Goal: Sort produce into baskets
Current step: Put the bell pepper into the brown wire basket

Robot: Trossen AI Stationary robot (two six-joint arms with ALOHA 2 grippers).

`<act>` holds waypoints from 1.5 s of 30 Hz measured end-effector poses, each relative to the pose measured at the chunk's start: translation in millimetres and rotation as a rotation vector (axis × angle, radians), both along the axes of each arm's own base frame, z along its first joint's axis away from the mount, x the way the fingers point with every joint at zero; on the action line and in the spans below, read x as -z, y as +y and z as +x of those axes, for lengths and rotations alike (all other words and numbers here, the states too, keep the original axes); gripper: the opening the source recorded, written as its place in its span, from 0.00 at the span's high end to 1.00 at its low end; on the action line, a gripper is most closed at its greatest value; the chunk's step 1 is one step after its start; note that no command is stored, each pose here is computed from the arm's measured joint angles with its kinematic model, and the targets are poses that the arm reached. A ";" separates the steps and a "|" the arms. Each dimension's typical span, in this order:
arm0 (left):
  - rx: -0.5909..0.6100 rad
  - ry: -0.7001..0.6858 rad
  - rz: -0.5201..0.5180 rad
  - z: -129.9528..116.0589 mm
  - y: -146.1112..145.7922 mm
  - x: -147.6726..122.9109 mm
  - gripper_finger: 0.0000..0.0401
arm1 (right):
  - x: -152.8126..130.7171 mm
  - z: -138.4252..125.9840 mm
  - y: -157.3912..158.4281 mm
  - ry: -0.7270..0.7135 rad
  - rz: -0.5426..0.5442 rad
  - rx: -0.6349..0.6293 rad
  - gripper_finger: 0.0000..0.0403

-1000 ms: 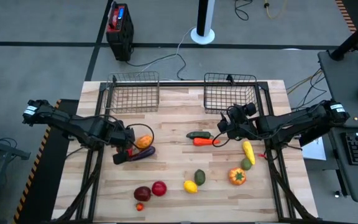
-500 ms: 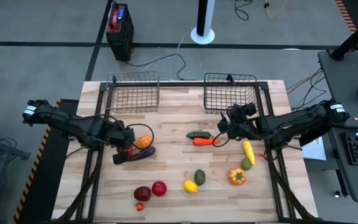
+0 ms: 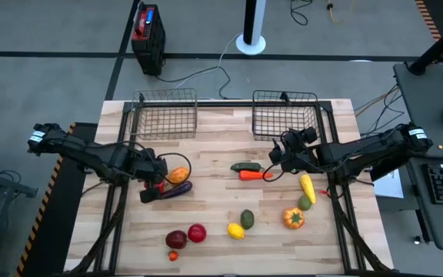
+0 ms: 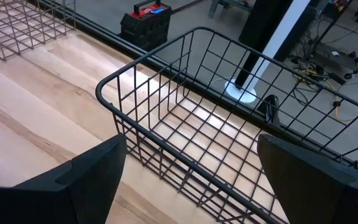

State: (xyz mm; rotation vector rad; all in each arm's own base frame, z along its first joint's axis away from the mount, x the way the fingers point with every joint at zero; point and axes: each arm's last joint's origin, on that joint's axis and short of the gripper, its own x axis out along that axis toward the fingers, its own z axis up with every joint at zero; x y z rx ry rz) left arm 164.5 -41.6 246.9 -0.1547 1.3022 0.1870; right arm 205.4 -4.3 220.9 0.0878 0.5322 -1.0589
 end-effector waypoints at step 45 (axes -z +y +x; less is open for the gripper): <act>-0.025 0.089 0.000 -14.5 3.6 64.8 0.09 | 0.1 -0.2 0.0 0.005 -0.001 -0.002 0.12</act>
